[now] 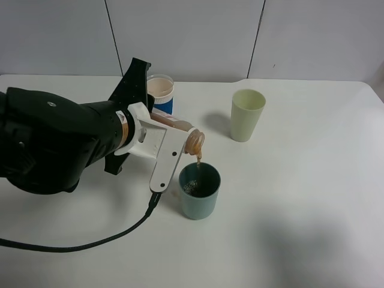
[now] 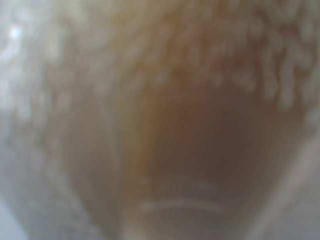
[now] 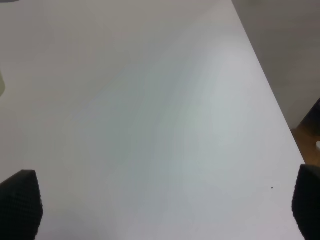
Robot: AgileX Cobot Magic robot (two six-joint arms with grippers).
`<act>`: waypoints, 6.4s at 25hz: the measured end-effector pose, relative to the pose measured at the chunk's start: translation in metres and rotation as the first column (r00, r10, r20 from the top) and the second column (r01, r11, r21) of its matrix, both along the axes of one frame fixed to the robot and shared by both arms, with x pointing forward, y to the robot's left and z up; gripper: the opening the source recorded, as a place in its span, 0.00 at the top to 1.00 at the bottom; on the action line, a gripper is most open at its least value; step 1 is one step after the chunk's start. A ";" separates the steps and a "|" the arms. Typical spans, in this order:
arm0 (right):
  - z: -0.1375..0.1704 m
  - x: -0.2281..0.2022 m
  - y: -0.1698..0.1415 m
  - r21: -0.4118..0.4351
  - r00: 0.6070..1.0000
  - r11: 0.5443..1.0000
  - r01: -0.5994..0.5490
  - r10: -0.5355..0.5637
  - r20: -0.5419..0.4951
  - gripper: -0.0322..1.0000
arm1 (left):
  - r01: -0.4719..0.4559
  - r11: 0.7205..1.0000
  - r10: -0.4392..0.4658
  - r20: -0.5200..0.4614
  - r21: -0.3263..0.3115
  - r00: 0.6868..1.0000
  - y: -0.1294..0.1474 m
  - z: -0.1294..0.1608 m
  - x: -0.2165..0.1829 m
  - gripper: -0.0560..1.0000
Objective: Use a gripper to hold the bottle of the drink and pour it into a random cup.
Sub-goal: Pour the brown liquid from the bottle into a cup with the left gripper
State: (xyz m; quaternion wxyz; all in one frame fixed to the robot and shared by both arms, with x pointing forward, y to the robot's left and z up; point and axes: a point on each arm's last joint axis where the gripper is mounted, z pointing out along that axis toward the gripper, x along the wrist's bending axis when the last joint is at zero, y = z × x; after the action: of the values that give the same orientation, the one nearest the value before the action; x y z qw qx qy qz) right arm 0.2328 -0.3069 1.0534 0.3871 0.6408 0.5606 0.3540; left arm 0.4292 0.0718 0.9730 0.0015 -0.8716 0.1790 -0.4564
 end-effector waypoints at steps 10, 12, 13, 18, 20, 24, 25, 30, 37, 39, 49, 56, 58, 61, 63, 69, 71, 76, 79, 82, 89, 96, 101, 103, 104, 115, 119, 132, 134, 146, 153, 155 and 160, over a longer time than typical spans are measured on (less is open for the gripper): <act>0.000 0.000 0.000 -0.001 1.000 1.000 0.001 -0.001 0.000 0.00 | -0.006 1.000 0.006 0.033 0.018 0.999 -0.003 0.002 -0.006 0.63; 0.000 0.000 0.000 -0.001 1.000 1.000 0.001 -0.001 0.000 0.00 | -0.023 1.000 0.023 0.037 0.007 0.999 -0.003 0.003 -0.007 0.63; 0.000 0.000 0.000 -0.001 1.000 1.000 0.001 -0.001 0.000 0.00 | -0.029 1.000 0.029 0.040 0.003 0.999 -0.003 0.003 -0.007 0.63; 0.000 0.000 0.000 0.003 1.000 1.000 0.005 -0.005 0.001 0.00 | -0.038 0.999 0.038 0.049 0.002 0.998 -0.003 0.004 -0.008 0.63; 0.000 0.000 0.000 0.003 1.000 1.000 0.005 -0.005 0.001 0.00 | -0.043 0.999 0.042 0.055 0.005 0.998 -0.002 0.004 -0.007 0.63; 0.000 0.000 0.000 0.004 1.000 1.000 0.006 -0.006 0.001 0.00 | -0.044 0.999 0.044 0.059 0.007 0.997 -0.002 0.004 -0.007 0.63; 0.000 0.000 0.000 0.003 1.000 1.000 0.005 -0.005 0.001 0.00 | -0.044 0.999 0.044 0.059 0.007 0.997 -0.002 0.004 -0.007 0.63; 0.000 0.000 0.000 0.003 1.000 1.000 0.005 -0.005 0.001 0.00 | -0.040 0.999 0.039 0.063 0.010 0.997 -0.003 0.005 -0.009 0.63; 0.000 0.000 0.000 0.003 1.000 1.000 0.005 -0.005 0.001 0.00 | -0.013 0.999 0.011 0.072 0.036 0.997 -0.005 0.005 -0.012 0.63; 0.000 0.000 0.000 0.005 1.000 1.000 0.008 -0.008 0.001 0.00 | -0.006 0.999 0.002 0.076 0.052 0.997 -0.005 0.005 -0.012 0.63; 0.000 0.000 -0.002 0.007 1.000 1.000 0.023 -0.023 0.002 0.00 | 0.012 0.996 -0.019 0.080 0.085 0.997 -0.005 0.004 -0.012 0.63; 0.000 0.000 -0.002 0.007 1.000 1.000 0.023 -0.023 0.002 0.00 | 0.017 0.996 -0.024 0.079 0.092 0.997 -0.005 0.004 -0.012 0.63; 0.000 0.000 -0.002 0.007 1.000 1.000 0.023 -0.023 0.002 0.00 | 0.022 0.995 -0.030 0.080 0.100 0.996 -0.005 0.004 -0.012 0.63; 0.000 0.000 -0.002 0.007 1.000 1.000 0.023 -0.023 0.002 0.00 | 0.027 0.994 -0.036 0.084 0.106 0.996 -0.005 0.004 -0.012 0.63; 0.000 0.000 -0.002 0.007 1.000 1.000 0.023 -0.023 0.002 0.00 | 0.032 0.994 -0.041 0.088 0.108 0.995 -0.006 0.004 -0.011 0.63; 0.000 0.000 -0.002 0.007 1.000 1.000 0.023 -0.023 0.002 0.00 | 0.041 0.992 -0.053 0.099 0.117 0.994 -0.006 0.005 -0.011 0.63; 0.000 0.000 -0.002 0.007 1.000 1.000 0.023 -0.023 0.002 0.00 | 0.044 0.991 -0.057 0.100 0.122 0.993 -0.006 0.005 -0.011 0.63; 0.000 0.000 -0.002 0.007 1.000 1.000 0.023 -0.023 0.002 0.00 | 0.046 0.990 -0.060 0.104 0.135 0.993 -0.006 0.005 -0.011 0.63; 0.000 0.000 -0.002 0.006 1.000 1.000 0.024 -0.024 0.002 0.00 | 0.046 0.989 -0.061 0.107 0.137 0.992 -0.006 0.006 -0.011 0.63; 0.000 0.000 -0.002 0.006 1.000 1.000 0.024 -0.024 0.002 0.00 | 0.049 0.989 -0.065 0.111 0.141 0.992 -0.006 0.006 -0.011 0.63; 0.000 0.000 -0.002 0.004 1.000 1.000 0.025 -0.025 0.002 0.00 | 0.053 0.986 -0.075 0.140 0.159 0.987 -0.006 0.008 -0.009 0.63; 0.000 0.000 -0.002 0.004 1.000 1.000 0.025 -0.025 0.002 0.00 | 0.065 0.983 -0.093 0.161 0.172 0.983 -0.007 0.010 -0.009 0.63; 0.000 0.000 -0.002 0.004 1.000 1.000 0.025 -0.025 0.002 0.00 | 0.066 0.983 -0.094 0.162 0.173 0.982 -0.007 0.010 -0.009 0.63; 0.000 0.000 -0.002 0.004 1.000 1.000 0.025 -0.025 0.002 0.00 | 0.068 0.982 -0.098 0.166 0.175 0.981 -0.007 0.010 -0.008 0.63; 0.000 0.000 -0.002 0.004 1.000 1.000 0.025 -0.025 0.002 0.00 | 0.070 0.982 -0.101 0.169 0.177 0.980 -0.007 0.010 -0.008 0.63; 0.000 0.000 -0.002 0.004 1.000 1.000 0.025 -0.025 0.002 0.00 | 0.077 0.977 -0.121 0.218 0.201 0.968 -0.013 0.014 -0.019 0.63; 0.000 0.000 -0.002 0.004 1.000 1.000 0.025 -0.025 0.002 0.00 | 0.068 0.977 -0.114 0.225 0.204 0.968 -0.012 0.015 -0.019 0.63; 0.000 0.000 -0.002 0.004 1.000 1.000 0.025 -0.025 0.002 0.00 | 0.089 0.964 -0.153 0.250 0.251 0.956 -0.013 0.017 -0.018 0.63; 0.000 0.000 -0.002 0.004 1.000 1.000 0.025 -0.025 0.002 0.00 | 0.088 0.962 -0.157 0.258 0.259 0.953 -0.013 0.018 -0.018 0.63; 0.000 0.000 -0.002 0.004 1.000 1.000 0.025 -0.025 0.002 0.00 | 0.080 0.956 -0.168 0.305 0.282 0.937 -0.013 0.022 -0.016 0.63; 0.000 0.000 -0.002 0.004 1.000 1.000 0.025 -0.025 0.002 0.00 | 0.065 0.965 -0.141 0.296 0.253 0.945 -0.012 0.021 -0.017 0.63; 0.000 0.000 -0.002 0.004 1.000 1.000 0.025 -0.025 0.002 0.00 | 0.039 0.976 -0.099 0.278 0.213 0.956 -0.011 0.019 -0.017 0.63; 0.000 0.000 -0.002 0.004 1.000 1.000 0.025 -0.025 0.002 0.00 | -0.049 0.996 0.033 0.195 0.079 0.980 -0.007 0.013 -0.019 0.63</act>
State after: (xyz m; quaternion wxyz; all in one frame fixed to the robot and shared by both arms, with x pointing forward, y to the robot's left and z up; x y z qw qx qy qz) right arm 0.2326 -0.3088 1.0534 0.3905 0.6483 0.5514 0.3510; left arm 0.4100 0.0648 0.9862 0.0644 -0.8258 0.1788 -0.5309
